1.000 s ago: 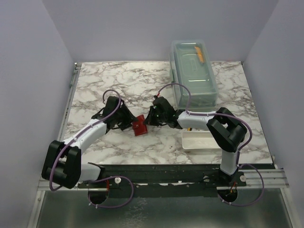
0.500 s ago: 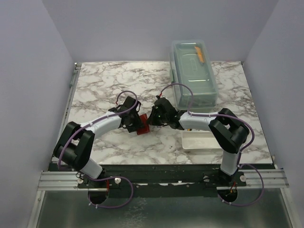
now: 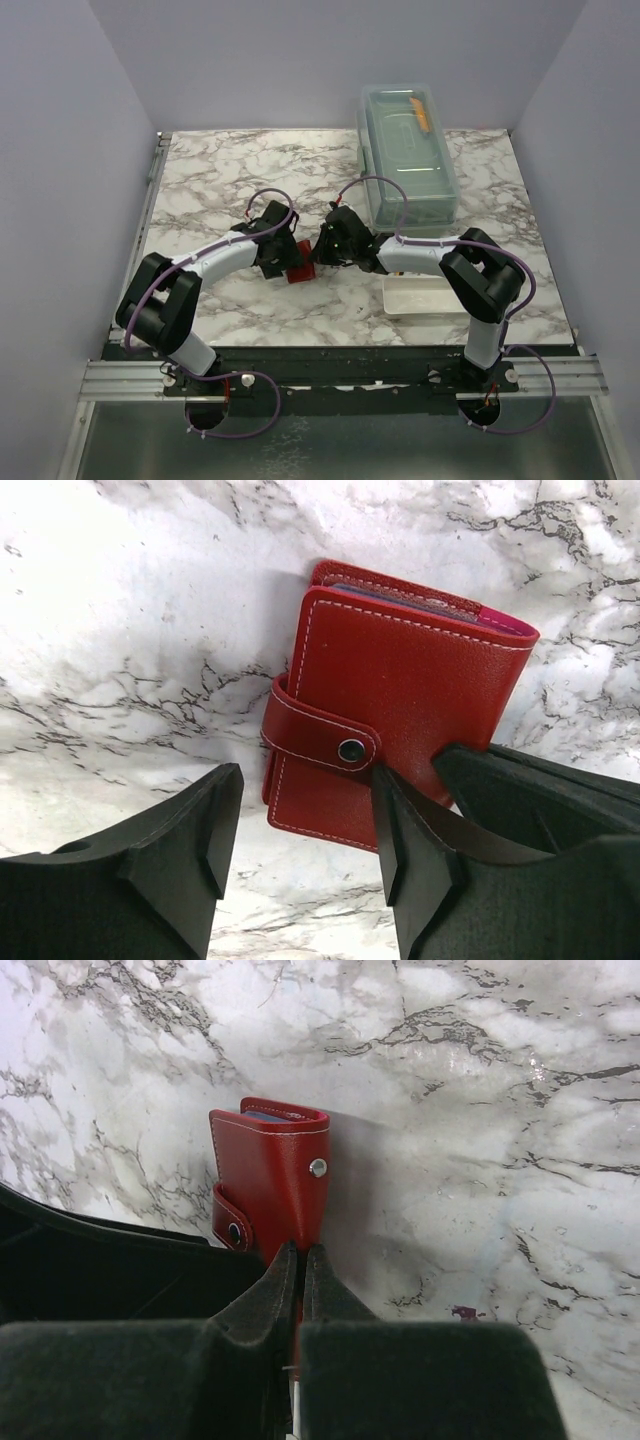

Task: Put the credit cards into the card holder
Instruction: Open the card holder at the center of the board.

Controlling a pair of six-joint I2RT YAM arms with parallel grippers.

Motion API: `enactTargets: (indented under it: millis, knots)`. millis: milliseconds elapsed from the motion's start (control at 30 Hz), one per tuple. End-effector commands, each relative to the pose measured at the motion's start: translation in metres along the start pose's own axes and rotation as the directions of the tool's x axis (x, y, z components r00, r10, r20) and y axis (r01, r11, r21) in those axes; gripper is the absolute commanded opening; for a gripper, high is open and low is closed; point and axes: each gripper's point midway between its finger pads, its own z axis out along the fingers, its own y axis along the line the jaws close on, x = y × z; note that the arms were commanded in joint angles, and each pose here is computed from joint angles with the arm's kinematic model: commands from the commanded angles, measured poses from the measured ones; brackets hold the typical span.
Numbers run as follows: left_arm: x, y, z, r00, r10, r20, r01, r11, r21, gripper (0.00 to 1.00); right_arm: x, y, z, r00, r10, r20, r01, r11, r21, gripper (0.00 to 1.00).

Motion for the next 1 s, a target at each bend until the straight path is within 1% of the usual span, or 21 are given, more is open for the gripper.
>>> enactTargets:
  millis: [0, 100, 200, 367, 533, 733, 800, 967]
  knots:
    - [-0.032, -0.007, -0.011, 0.991, 0.025, 0.128, -0.026, 1.0, 0.008, 0.61, -0.001, 0.01, -0.009, 1.0, -0.029, 0.002, 0.029, 0.999, -0.028, 0.0]
    - [-0.034, -0.012, -0.012, 0.991, 0.032, 0.129, -0.035, 0.999, 0.019, 0.61, 0.001, 0.01, -0.007, 1.0, -0.029, -0.005, 0.029, 0.999, -0.03, 0.0]
    - [-0.033, -0.015, -0.011, 0.992, 0.038, 0.117, -0.042, 0.999, 0.026, 0.58, 0.002, 0.009, -0.005, 0.999, -0.03, -0.013, 0.029, 0.999, -0.028, 0.0]
    - [-0.027, -0.014, -0.002, 0.996, 0.043, 0.079, -0.044, 0.999, 0.017, 0.59, 0.0, 0.01, -0.005, 0.999, -0.032, -0.006, 0.032, 0.999, -0.025, 0.0]
    - [-0.011, -0.005, 0.007, 0.999, 0.028, 0.039, -0.028, 1.0, 0.0, 0.57, 0.001, 0.008, -0.005, 1.0, -0.027, -0.007, 0.027, 0.999, -0.02, 0.0]
    - [0.003, 0.015, 0.017, 1.0, 0.023, 0.021, -0.022, 0.998, -0.052, 0.55, 0.003, 0.006, -0.004, 1.0, -0.023, -0.012, 0.022, 1.0, -0.015, 0.0]
    - [0.005, 0.019, 0.02, 1.0, 0.023, 0.017, -0.022, 0.998, -0.06, 0.52, 0.004, 0.004, -0.003, 1.0, -0.019, -0.014, 0.019, 1.0, -0.01, 0.0]
    - [0.009, 0.016, 0.018, 1.0, 0.016, 0.024, -0.016, 1.0, -0.001, 0.36, 0.006, -0.004, -0.001, 1.0, -0.016, -0.017, 0.017, 1.0, 0.024, 0.0]
